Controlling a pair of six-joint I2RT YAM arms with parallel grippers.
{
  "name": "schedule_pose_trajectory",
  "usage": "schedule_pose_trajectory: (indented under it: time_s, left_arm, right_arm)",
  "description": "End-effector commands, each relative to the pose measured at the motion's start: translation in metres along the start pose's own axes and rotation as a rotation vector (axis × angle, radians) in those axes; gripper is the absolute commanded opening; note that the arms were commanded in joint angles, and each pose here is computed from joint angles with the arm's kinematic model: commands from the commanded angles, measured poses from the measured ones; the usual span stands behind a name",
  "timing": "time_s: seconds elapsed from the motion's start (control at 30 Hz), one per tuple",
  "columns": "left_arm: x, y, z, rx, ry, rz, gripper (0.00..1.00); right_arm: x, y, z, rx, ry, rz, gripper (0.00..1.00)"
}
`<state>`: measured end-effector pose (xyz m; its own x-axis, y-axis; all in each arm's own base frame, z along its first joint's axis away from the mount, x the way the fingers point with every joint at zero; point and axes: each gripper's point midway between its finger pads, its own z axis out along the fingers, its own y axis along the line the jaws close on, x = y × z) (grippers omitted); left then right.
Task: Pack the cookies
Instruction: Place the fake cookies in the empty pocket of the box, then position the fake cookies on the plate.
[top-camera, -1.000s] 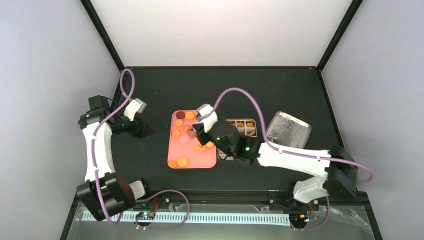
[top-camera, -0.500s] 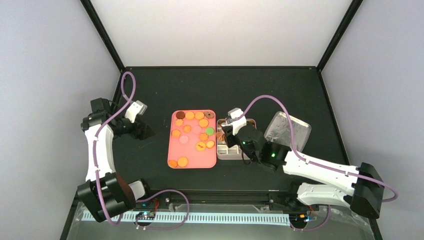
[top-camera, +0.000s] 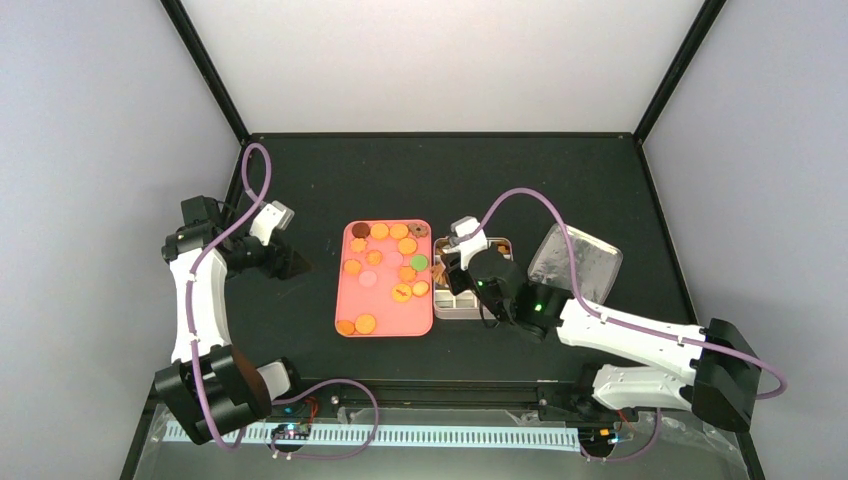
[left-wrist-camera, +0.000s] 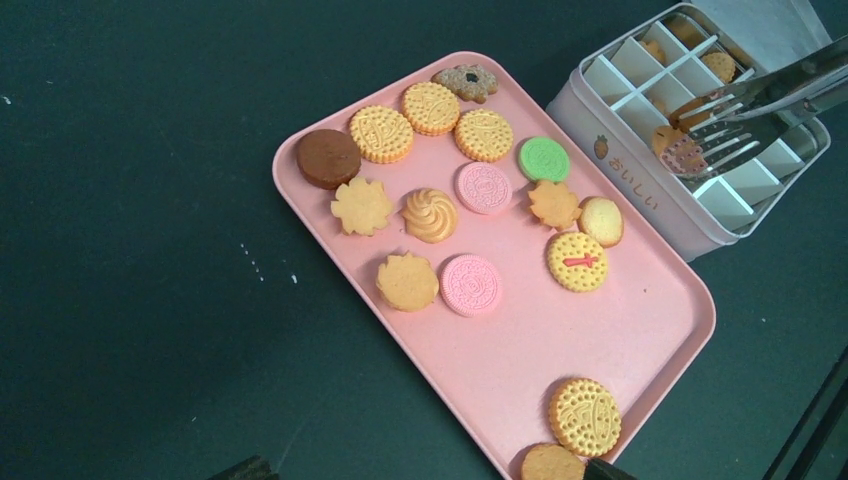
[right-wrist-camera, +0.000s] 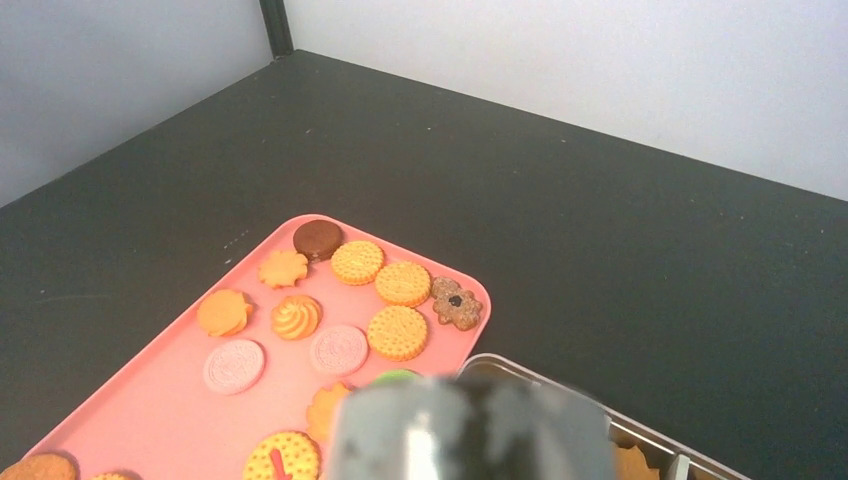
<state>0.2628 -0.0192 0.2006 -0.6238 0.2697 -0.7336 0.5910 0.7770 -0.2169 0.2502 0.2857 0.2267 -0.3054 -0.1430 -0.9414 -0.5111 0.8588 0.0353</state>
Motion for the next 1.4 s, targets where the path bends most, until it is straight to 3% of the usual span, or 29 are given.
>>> schedule_pose_trajectory:
  time_s: [0.0,0.23,0.5,0.73,0.93,1.37]
  left_arm:
    - [-0.007,-0.001,-0.004,-0.006,-0.030,0.014,0.82]
    - [-0.005,-0.003,-0.004,0.001,-0.023,0.013,0.82]
    - [-0.005,-0.005,-0.007,0.018,0.010,0.025,0.82]
    - [0.007,-0.001,-0.006,0.035,0.092,0.024,0.83]
    - [0.019,0.009,0.003,0.036,0.140,-0.010,0.82]
    - [0.024,0.017,0.006,-0.007,0.146,-0.040,0.83]
  right_arm:
    - [-0.013,-0.002,0.002,0.001,-0.043,0.039,0.33]
    - [-0.020,0.000,0.001,-0.008,-0.052,0.035,0.41]
    - [-0.031,0.004,-0.003,-0.029,-0.069,0.031,0.38]
    - [-0.057,0.029,-0.016,-0.158,-0.092,0.013,0.36]
    - [-0.075,0.085,-0.027,-0.309,-0.125,-0.016,0.36]
    - [-0.047,0.227,-0.007,-0.645,-0.048,-0.156,0.36]
